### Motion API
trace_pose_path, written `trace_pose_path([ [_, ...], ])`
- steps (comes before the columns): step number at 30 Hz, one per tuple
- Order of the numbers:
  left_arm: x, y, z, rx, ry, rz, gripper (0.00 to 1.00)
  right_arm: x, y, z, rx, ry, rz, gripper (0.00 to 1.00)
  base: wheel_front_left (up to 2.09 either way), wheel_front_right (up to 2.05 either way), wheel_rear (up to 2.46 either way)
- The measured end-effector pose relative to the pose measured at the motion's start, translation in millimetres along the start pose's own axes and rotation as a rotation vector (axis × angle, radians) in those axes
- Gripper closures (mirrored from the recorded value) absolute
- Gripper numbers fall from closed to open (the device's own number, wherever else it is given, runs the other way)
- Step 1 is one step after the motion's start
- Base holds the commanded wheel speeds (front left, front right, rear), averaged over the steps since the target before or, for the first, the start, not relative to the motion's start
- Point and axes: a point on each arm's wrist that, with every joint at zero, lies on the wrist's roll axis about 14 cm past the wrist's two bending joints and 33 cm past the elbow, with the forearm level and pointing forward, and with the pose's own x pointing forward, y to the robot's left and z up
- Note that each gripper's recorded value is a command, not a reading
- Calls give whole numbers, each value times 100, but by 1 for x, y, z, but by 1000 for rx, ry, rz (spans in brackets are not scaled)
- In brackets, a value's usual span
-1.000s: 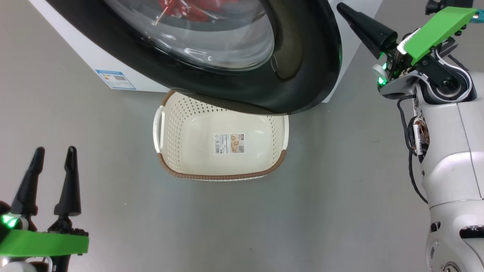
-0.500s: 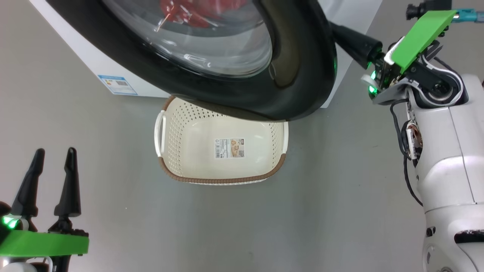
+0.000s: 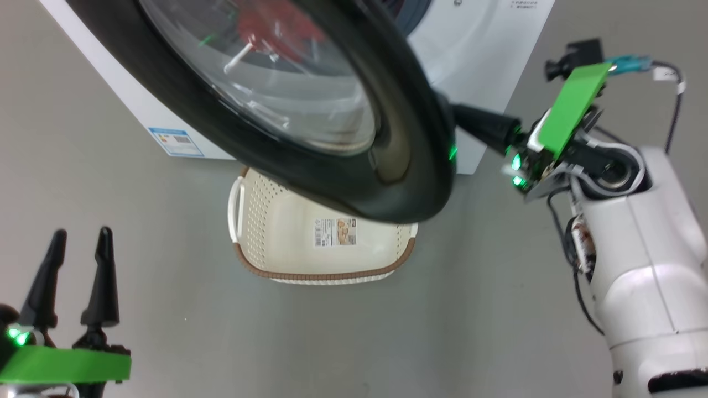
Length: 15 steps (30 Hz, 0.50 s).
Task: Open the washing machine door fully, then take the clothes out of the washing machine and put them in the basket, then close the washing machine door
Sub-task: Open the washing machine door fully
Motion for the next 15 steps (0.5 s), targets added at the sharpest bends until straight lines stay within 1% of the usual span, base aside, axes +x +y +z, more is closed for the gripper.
trace_pose_path([
  [7,-16,3,4,-4,-6,25,0,4,20,-33,-16,82,55,100,0,0,0],
  [15,-35,10,11,-2,-24,57,0,6,27,-65,-7,152,71,100,0,0,0],
])
